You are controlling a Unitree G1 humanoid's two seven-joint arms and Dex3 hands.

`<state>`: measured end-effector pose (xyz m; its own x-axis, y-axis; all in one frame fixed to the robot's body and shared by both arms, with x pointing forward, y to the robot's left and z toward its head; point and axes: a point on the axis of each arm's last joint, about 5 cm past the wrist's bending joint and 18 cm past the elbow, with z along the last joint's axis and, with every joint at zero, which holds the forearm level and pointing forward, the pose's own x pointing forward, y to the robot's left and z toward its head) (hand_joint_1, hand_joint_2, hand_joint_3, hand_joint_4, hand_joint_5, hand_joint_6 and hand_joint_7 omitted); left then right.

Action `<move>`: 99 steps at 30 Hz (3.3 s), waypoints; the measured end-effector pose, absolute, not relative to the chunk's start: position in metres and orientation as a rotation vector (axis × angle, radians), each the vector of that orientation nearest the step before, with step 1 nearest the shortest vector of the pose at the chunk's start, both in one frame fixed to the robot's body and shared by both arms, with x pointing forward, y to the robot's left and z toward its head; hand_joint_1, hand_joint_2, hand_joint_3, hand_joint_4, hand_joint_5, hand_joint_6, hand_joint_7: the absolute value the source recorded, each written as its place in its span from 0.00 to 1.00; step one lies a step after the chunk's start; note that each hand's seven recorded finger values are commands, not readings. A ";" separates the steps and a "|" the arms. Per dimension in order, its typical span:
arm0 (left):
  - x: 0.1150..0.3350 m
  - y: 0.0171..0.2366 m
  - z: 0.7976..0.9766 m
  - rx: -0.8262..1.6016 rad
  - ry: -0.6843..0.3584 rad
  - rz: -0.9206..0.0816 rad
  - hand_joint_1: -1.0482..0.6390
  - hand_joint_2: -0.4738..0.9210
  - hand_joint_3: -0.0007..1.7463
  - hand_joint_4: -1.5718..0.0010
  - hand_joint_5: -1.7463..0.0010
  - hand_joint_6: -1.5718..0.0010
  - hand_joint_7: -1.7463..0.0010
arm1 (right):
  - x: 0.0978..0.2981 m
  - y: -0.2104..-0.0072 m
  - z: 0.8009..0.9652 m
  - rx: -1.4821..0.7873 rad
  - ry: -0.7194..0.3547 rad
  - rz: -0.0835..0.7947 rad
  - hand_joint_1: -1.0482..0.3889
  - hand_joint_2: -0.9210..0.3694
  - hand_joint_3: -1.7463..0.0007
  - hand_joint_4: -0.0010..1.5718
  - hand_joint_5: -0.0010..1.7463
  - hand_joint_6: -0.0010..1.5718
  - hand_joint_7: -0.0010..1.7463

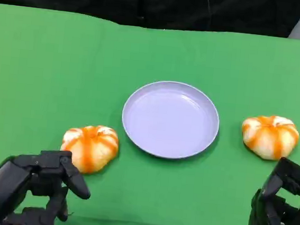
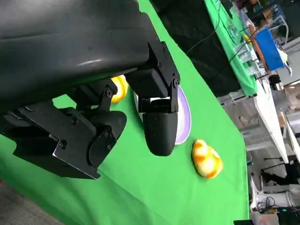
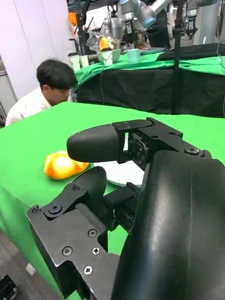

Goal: Grasp the bread from the table and place it into the plate.

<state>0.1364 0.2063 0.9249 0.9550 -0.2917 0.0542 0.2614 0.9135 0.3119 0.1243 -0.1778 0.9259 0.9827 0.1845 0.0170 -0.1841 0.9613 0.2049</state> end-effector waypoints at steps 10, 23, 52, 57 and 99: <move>0.141 0.205 0.926 0.397 -0.143 -0.231 0.41 1.00 0.11 0.80 0.85 0.67 0.94 | 0.123 -0.177 0.928 0.206 0.003 0.180 0.69 0.34 0.22 0.60 1.00 0.45 1.00; 0.158 0.191 0.931 0.884 -0.168 -0.245 0.17 1.00 0.12 0.97 0.95 0.75 0.99 | 0.123 -0.177 0.928 0.212 0.010 0.185 0.71 0.32 0.23 0.61 1.00 0.44 1.00; 0.202 0.184 0.911 1.065 -0.133 -0.243 0.15 1.00 0.14 0.93 0.96 0.74 1.00 | 0.122 -0.177 0.929 0.210 0.014 0.186 0.71 0.30 0.23 0.62 1.00 0.44 1.00; 0.213 0.178 0.904 1.092 -0.105 -0.261 0.14 1.00 0.14 0.91 0.96 0.74 1.00 | 0.121 -0.177 0.928 0.211 0.016 0.183 0.71 0.29 0.24 0.61 1.00 0.44 1.00; 0.244 0.149 0.858 1.136 0.018 -0.299 0.16 1.00 0.23 0.85 0.98 0.71 0.99 | 0.118 -0.175 0.933 0.214 -0.002 0.184 0.70 0.25 0.28 0.61 1.00 0.43 1.00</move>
<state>0.2439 0.1491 0.8581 0.9601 -0.2260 -0.1650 0.2437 0.3859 0.8898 0.1177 -0.1754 0.9326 0.9831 0.1816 0.0212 -0.1819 0.9604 0.2110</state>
